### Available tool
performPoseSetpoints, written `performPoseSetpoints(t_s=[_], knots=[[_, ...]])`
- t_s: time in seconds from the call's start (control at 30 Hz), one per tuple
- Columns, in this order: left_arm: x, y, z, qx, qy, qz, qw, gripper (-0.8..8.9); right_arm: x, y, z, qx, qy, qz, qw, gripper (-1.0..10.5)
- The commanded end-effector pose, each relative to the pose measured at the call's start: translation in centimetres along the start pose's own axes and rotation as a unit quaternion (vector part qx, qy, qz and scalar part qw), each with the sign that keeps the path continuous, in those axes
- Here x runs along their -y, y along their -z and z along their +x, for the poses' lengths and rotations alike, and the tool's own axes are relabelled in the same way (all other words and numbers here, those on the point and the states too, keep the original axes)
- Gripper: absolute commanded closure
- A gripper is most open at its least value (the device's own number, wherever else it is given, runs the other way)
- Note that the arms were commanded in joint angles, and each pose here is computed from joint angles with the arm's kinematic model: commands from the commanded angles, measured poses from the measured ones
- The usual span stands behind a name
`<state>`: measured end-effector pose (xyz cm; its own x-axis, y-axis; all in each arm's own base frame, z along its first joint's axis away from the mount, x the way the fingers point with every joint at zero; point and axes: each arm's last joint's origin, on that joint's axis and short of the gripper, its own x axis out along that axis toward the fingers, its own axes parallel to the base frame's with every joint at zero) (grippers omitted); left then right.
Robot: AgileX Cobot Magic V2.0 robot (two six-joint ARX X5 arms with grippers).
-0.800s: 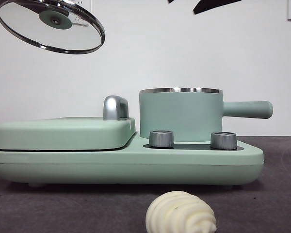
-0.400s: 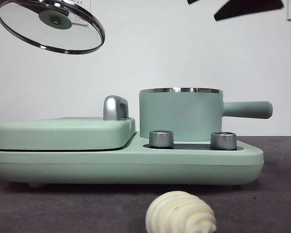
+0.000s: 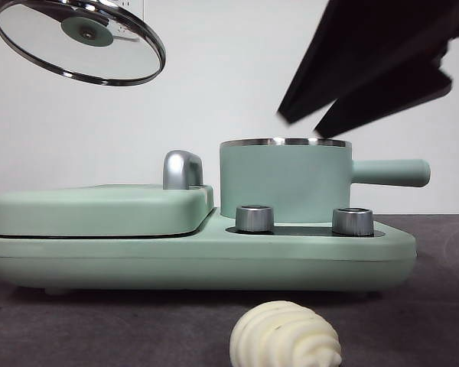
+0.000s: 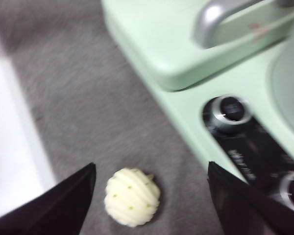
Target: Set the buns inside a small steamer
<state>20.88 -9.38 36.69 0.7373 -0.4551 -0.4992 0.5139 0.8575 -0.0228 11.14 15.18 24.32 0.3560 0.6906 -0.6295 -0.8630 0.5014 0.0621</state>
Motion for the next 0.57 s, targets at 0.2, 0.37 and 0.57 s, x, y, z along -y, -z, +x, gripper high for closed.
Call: performPoseSetpoints(t_s=[0.2,0.37,0.57], knots=[[0.1,-0.7,-0.4,0.022,0.001,0.000,1.000,8.01,-1.6,0.7,4.0,-0.081,-0.022,-0.044,0.996,5.9],[0.1,-0.7,-0.4,0.022,0.001,0.000,1.000,8.01,-1.7,1.4,5.9,-0.117,-0.017,-0.047,0.992,5.9],[0.1,-0.7,-0.4,0.022,0.001,0.000,1.000,8.01,-1.6,1.7,7.3,-0.129,-0.017,-0.045,0.990,5.9]])
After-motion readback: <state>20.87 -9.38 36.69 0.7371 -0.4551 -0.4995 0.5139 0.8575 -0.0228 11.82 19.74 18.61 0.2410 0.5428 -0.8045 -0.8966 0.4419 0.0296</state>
